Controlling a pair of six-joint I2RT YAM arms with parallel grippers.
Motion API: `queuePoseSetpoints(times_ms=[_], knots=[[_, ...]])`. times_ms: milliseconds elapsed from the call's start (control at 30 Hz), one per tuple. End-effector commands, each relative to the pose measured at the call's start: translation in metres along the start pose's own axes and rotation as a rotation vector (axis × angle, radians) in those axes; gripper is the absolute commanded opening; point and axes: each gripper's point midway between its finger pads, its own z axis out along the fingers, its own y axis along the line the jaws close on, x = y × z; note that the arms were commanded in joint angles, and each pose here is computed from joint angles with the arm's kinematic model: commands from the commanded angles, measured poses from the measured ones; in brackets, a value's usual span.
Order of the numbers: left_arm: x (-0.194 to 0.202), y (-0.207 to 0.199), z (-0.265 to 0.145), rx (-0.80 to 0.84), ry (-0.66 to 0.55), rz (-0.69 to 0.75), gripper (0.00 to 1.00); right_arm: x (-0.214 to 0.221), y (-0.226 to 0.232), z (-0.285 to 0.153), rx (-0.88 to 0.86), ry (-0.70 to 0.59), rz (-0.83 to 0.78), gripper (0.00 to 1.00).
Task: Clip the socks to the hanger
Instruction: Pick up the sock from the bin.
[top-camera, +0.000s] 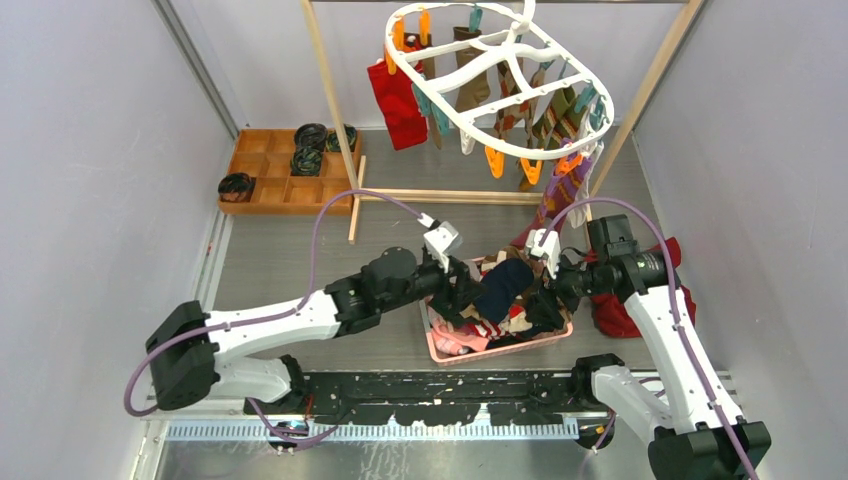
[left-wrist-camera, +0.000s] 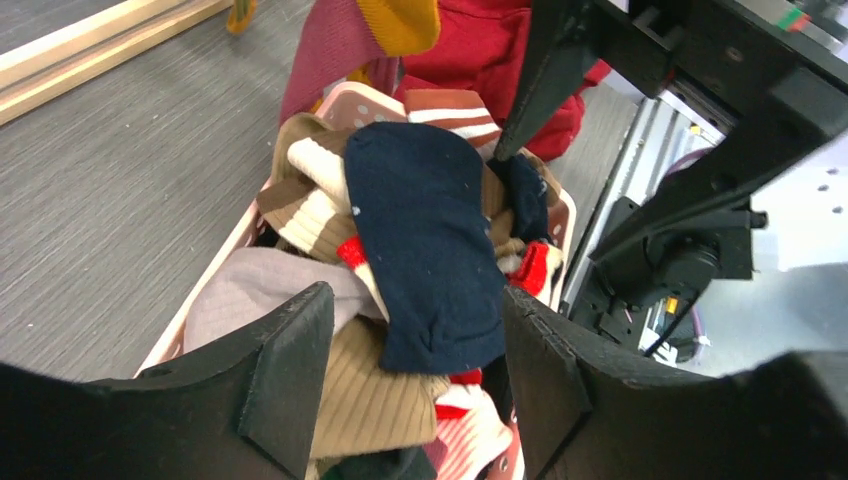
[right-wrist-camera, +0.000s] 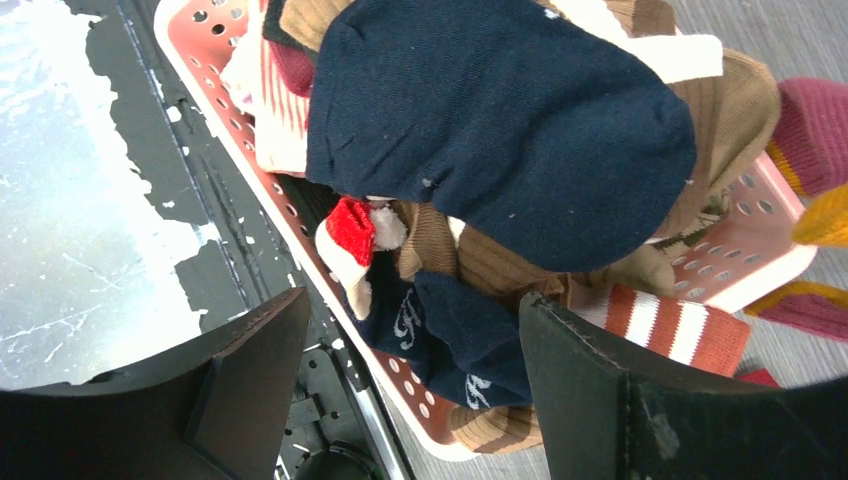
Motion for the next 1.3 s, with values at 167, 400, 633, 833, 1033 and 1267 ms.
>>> queuePoseSetpoints(times_ms=[167, 400, 633, 833, 1033, 1267], knots=[[0.002, 0.006, 0.031, -0.077, 0.067, -0.031, 0.51, -0.002, -0.013, -0.003, 0.081, 0.001, 0.005, 0.82], [0.010, -0.010, 0.038, -0.007, 0.126, -0.081, 0.21, -0.001, -0.013, -0.004, 0.090, 0.001, 0.003, 0.82], [0.001, -0.017, 0.036, 0.017, 0.129, -0.072, 0.01, -0.002, -0.011, -0.004, 0.089, -0.004, 0.000, 0.82], [-0.018, -0.010, 0.026, -0.028, 0.076, -0.047, 0.00, -0.004, -0.011, -0.005, 0.094, -0.012, -0.003, 0.82], [-0.054, -0.006, -0.001, -0.068, -0.012, -0.049, 0.00, -0.006, -0.011, -0.008, 0.105, -0.027, -0.001, 0.83], [-0.078, -0.012, -0.040, -0.007, -0.065, -0.126, 0.00, -0.007, -0.012, -0.009, 0.112, -0.035, 0.000, 0.84]])
